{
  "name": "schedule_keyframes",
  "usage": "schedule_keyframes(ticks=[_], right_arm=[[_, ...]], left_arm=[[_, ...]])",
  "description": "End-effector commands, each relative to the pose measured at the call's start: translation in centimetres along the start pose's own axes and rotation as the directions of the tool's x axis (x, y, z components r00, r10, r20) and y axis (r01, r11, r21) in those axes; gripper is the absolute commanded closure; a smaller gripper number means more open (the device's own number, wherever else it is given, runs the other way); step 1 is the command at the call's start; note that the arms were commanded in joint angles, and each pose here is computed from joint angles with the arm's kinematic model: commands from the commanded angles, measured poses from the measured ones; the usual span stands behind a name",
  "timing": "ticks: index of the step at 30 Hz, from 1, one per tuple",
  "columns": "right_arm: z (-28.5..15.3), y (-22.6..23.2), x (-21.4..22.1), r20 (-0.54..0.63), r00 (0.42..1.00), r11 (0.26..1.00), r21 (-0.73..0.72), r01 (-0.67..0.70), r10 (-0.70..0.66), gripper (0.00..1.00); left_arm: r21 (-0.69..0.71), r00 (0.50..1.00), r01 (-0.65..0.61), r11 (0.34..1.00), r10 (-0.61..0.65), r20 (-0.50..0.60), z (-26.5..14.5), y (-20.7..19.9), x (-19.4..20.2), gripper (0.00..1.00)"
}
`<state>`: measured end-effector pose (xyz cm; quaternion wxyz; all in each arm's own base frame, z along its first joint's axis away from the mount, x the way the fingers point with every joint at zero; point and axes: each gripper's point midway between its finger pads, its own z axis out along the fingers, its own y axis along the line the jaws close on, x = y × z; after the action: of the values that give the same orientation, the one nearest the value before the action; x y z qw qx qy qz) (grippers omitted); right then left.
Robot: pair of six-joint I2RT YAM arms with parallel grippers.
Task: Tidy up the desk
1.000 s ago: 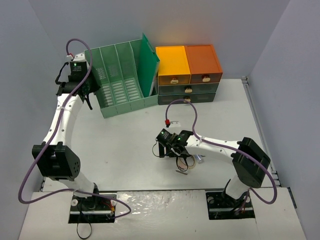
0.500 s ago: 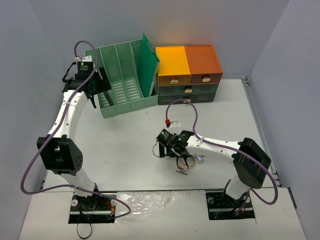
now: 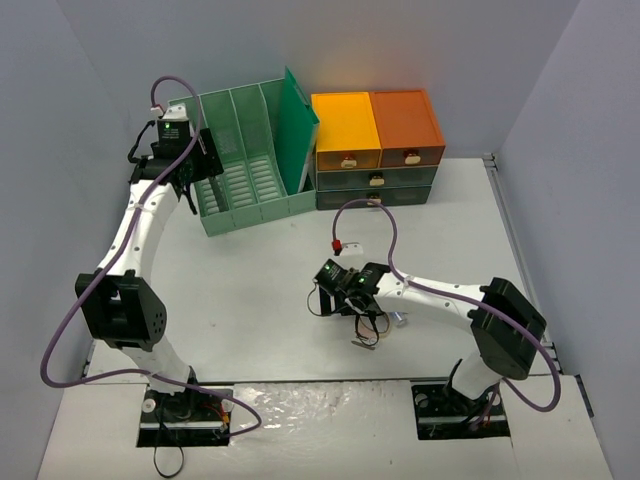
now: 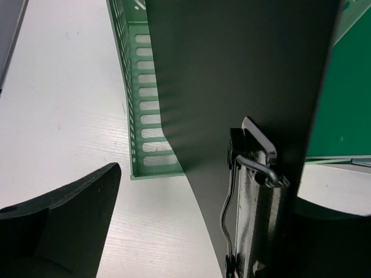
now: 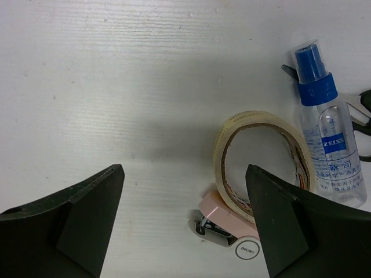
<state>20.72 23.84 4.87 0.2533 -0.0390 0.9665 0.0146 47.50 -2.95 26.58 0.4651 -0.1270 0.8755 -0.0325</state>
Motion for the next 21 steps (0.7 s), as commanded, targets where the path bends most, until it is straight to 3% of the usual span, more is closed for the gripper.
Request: schedule_keyframes(ticks=[1, 9, 21], right_arm=[[-2.0, 0.6, -2.4, 0.103, 0.995, 0.999, -0.044, 0.001, 0.004, 0.16], [-2.6, 2.4, -4.5, 0.148, 0.988, 0.995, -0.079, 0.056, -0.044, 0.16], [-1.8, 2.4, -4.0, 0.145, 0.985, 0.991, -0.084, 0.105, -0.092, 0.16]], left_arm=[[-0.035, 0.986, -0.057, 0.998, 0.062, 0.153, -0.2, 0.2, -4.3, 0.27], [-0.083, 0.977, -0.094, 0.992, 0.107, 0.182, 2.3, 0.6, -5.0, 0.27], [-0.289, 0.956, -0.099, 0.952, 0.172, 0.239, 5.7, 3.1, -7.4, 0.27]])
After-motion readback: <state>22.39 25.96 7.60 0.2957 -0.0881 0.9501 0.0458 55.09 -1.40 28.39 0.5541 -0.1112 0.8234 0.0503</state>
